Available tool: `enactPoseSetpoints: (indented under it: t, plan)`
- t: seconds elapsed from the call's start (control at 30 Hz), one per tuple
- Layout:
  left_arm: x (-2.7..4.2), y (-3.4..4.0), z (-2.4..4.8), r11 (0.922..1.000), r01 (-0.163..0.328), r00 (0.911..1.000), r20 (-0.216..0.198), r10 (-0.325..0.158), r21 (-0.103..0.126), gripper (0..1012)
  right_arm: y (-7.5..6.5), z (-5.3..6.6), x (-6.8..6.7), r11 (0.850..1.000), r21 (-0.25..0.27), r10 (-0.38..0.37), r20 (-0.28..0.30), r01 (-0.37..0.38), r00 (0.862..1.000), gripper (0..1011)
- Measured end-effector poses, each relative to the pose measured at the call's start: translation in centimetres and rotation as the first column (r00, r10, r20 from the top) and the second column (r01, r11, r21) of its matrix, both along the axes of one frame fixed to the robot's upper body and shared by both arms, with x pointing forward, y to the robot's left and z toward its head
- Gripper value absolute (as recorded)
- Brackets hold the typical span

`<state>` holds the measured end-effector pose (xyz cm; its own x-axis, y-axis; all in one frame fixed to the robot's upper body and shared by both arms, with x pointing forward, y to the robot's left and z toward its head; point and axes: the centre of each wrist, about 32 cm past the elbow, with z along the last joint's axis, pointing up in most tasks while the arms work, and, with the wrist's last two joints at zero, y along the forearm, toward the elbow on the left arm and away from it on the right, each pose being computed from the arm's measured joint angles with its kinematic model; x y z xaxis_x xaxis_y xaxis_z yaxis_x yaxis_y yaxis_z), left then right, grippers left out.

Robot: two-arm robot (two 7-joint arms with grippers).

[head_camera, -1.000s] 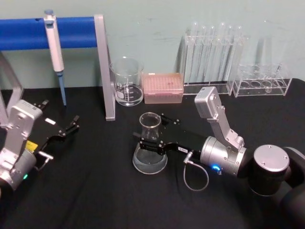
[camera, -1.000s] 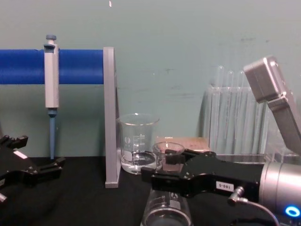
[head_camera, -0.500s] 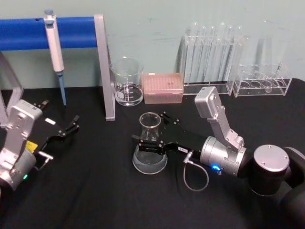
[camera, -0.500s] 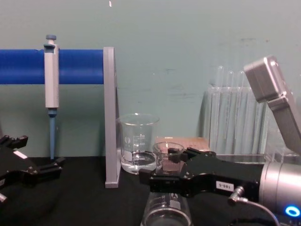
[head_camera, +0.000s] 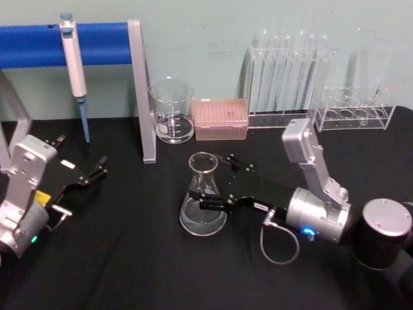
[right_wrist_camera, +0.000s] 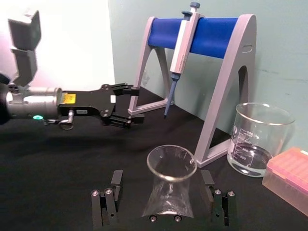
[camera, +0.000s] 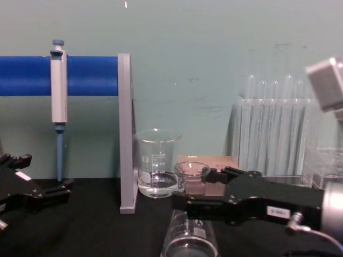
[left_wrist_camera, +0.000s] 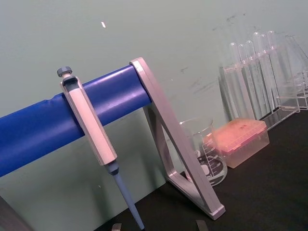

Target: Grasp the erlenmeyer flask with one hand, shake it three times, then place it back.

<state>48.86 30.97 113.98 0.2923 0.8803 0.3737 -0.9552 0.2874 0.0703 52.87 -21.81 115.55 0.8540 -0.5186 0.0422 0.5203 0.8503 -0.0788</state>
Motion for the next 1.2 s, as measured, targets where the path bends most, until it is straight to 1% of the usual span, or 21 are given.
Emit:
enactPoseSetpoints:
  t: [0.17, 0.27, 0.43, 0.53, 0.67, 0.77, 0.8, 0.9, 0.93, 1.0, 1.07, 1.1, 1.2]
  plan:
    - [0.00, 0.00, 0.00, 1.0000, 0.000, 1.0000, 0.000, 0.000, 0.000, 1001, -1.2, 0.2, -0.8, 1.000, 0.000, 0.004, 0.001, -0.004, 1.000, 1000]
    - [0.00, 0.00, 0.00, 1.0000, 0.000, 1.0000, 0.000, 0.000, 0.000, 1001, -2.4, 0.4, -1.5, 1.000, 0.003, -0.008, 0.000, 0.008, 1.000, 1000]
    - [0.00, 0.00, 0.00, 1.0000, 0.000, 1.0000, 0.000, 0.000, 0.000, 1001, -3.5, 0.6, -2.2, 1.000, 0.006, -0.024, -0.002, 0.024, 1.000, 1000]
    - [0.00, 0.00, 0.00, 1.0000, 0.000, 1.0000, 0.000, 0.000, 0.000, 1001, -4.5, 0.7, -2.8, 0.999, 0.007, -0.039, -0.003, 0.039, 0.999, 1000]
    - [0.00, 0.00, 0.00, 1.0000, 0.000, 1.0000, 0.000, 0.000, 0.000, 1001, -5.2, 0.9, -3.2, 0.997, 0.018, -0.078, 0.003, 0.078, 0.997, 1000]
    - [0.00, 0.00, 0.00, 1.0000, 0.000, 1.0000, 0.000, 0.000, 0.000, 1001, -5.5, 1.0, -3.4, 0.990, 0.036, -0.135, 0.011, 0.134, 0.991, 1000]
    - [0.00, 0.00, 0.00, 1.0000, 0.000, 1.0000, 0.000, 0.000, 0.000, 1001, -5.6, 1.0, -3.4, 0.986, 0.046, -0.163, 0.015, 0.162, 0.987, 1000]
    - [0.00, 0.00, 0.00, 1.0000, 0.000, 1.0000, 0.000, 0.000, 0.000, 1000, -5.5, 1.0, -3.4, 0.977, 0.063, -0.207, 0.021, 0.205, 0.978, 1000]
    - [0.00, 0.00, 0.00, 1.0000, 0.000, 1.0000, 0.000, 0.000, 0.000, 1001, -5.4, 1.0, -3.4, 0.971, 0.072, -0.231, 0.025, 0.229, 0.973, 1000]
    - [0.00, 0.00, 0.00, 1.0000, 0.000, 1.0000, 0.000, 0.000, 0.000, 1001, -5.3, 1.0, -3.3, 0.964, 0.078, -0.257, 0.028, 0.254, 0.966, 1000]
    - [0.00, 0.00, 0.00, 1.0000, 0.000, 1.0000, 0.000, 0.000, 0.000, 1001, -5.1, 0.9, -3.2, 0.954, 0.084, -0.293, 0.031, 0.289, 0.956, 1000]
    - [0.00, 0.00, 0.00, 1.0000, 0.000, 1.0000, 0.000, 0.000, 0.000, 1001, -4.9, 0.8, -3.1, 0.945, 0.088, -0.320, 0.032, 0.316, 0.947, 1000]
    - [0.00, 0.00, 0.00, 1.0000, 0.000, 1.0000, 0.000, 0.000, 0.000, 1001, -4.6, 0.5, -3.0, 0.930, 0.090, -0.359, 0.032, 0.355, 0.933, 1000]
